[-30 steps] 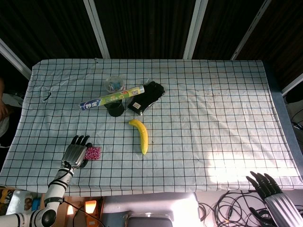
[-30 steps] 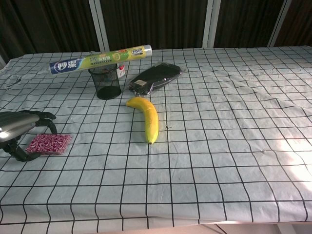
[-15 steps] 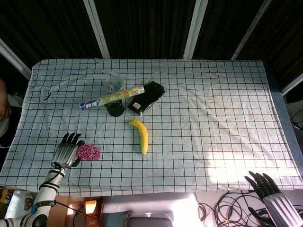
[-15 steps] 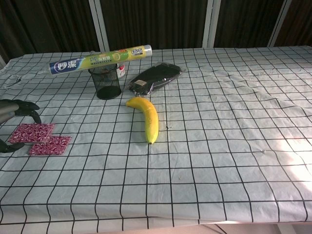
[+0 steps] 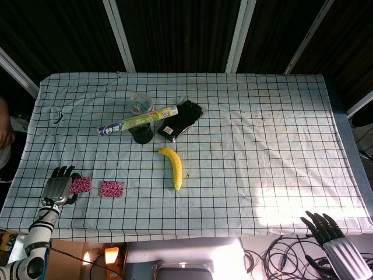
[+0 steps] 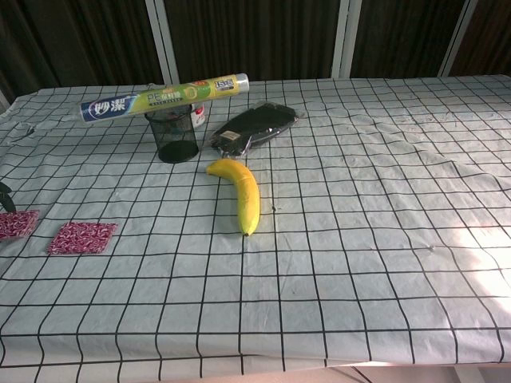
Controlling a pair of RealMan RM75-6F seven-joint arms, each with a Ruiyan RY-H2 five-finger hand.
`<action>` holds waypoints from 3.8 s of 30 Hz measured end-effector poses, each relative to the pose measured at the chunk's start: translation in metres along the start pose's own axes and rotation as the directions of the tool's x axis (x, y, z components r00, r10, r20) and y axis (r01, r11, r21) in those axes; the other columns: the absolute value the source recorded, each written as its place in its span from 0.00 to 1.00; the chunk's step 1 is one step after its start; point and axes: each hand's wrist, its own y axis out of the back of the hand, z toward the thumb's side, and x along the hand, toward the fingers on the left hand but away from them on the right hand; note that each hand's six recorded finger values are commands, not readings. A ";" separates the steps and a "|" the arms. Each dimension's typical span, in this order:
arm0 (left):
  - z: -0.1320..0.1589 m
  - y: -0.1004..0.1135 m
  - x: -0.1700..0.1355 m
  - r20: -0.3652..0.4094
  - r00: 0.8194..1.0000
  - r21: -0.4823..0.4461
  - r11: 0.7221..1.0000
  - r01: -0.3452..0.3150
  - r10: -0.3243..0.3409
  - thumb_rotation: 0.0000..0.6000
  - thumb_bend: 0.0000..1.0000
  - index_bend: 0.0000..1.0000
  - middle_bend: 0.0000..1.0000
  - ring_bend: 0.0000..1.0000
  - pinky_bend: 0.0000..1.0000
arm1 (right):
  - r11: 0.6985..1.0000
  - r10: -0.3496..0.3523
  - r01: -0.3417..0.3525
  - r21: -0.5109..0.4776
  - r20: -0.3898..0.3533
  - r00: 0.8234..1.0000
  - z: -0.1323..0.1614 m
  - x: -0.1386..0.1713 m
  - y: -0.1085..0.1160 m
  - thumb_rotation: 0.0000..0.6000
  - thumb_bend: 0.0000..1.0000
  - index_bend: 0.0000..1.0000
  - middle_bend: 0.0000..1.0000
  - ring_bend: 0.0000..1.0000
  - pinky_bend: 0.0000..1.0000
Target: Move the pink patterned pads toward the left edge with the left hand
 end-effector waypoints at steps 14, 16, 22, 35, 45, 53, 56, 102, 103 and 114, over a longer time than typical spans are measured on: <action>0.008 -0.003 -0.001 0.028 0.999 -0.039 0.999 0.028 -0.027 1.00 0.36 0.00 0.00 0.00 0.00 | 1.000 0.001 -0.001 -0.002 -0.004 1.000 0.000 0.001 0.000 1.00 0.20 0.00 0.00 0.00 0.00; 0.016 -0.001 -0.004 0.049 0.998 -0.042 0.999 0.027 -0.025 1.00 0.36 0.00 0.00 0.00 0.00 | 1.000 0.002 -0.002 -0.001 -0.005 1.000 0.001 0.001 0.000 1.00 0.20 0.00 0.00 0.00 0.00; 0.055 0.004 -0.019 0.173 0.985 -0.036 0.999 0.018 -0.012 1.00 0.36 0.08 0.00 0.00 0.00 | 1.000 0.004 -0.004 -0.001 -0.004 1.000 0.000 -0.001 0.000 1.00 0.20 0.00 0.00 0.00 0.00; 0.106 -0.005 -0.023 0.239 0.971 0.060 0.998 0.008 -0.022 1.00 0.36 0.15 0.00 0.00 0.00 | 1.000 -0.011 0.011 -0.012 -0.007 1.000 -0.002 0.004 0.004 1.00 0.20 0.00 0.00 0.00 0.00; 0.102 -0.007 -0.010 0.208 0.978 0.046 0.999 0.021 -0.030 1.00 0.35 0.22 0.00 0.00 0.00 | 1.000 -0.012 0.012 -0.014 -0.007 1.000 -0.002 0.005 0.005 1.00 0.20 0.00 0.00 0.00 0.00; 0.102 -0.008 -0.007 0.206 0.978 0.043 0.999 0.023 -0.032 1.00 0.36 0.26 0.00 0.00 0.00 | 1.000 -0.011 0.011 -0.012 -0.006 1.000 -0.002 0.005 0.004 1.00 0.20 0.00 0.00 0.00 0.00; 0.102 -0.009 -0.005 0.204 0.978 0.042 0.999 0.027 -0.035 1.00 0.35 0.27 0.00 0.00 0.00 | 1.000 -0.014 0.014 -0.014 -0.005 1.000 -0.002 0.005 0.005 1.00 0.20 0.00 0.00 0.00 0.00; 0.050 0.000 -0.056 0.220 0.974 0.037 0.997 -0.062 0.053 1.00 0.36 0.53 0.06 0.00 0.00 | 1.000 -0.009 0.009 -0.009 -0.004 1.000 -0.001 0.004 0.003 1.00 0.20 0.00 0.00 0.00 0.00; 0.046 -0.001 -0.058 0.218 0.975 0.036 0.998 -0.059 0.050 1.00 0.36 0.52 0.06 0.00 0.00 | 1.000 -0.009 0.009 -0.009 -0.004 1.000 -0.001 0.004 0.003 1.00 0.20 0.00 0.00 0.00 0.00; 0.021 -0.031 -0.062 0.193 0.980 0.069 0.996 -0.056 0.042 1.00 0.34 0.29 0.01 0.00 0.00 | 1.000 0.016 -0.016 0.006 -0.012 1.000 0.003 -0.001 -0.003 1.00 0.20 0.00 0.00 0.00 0.00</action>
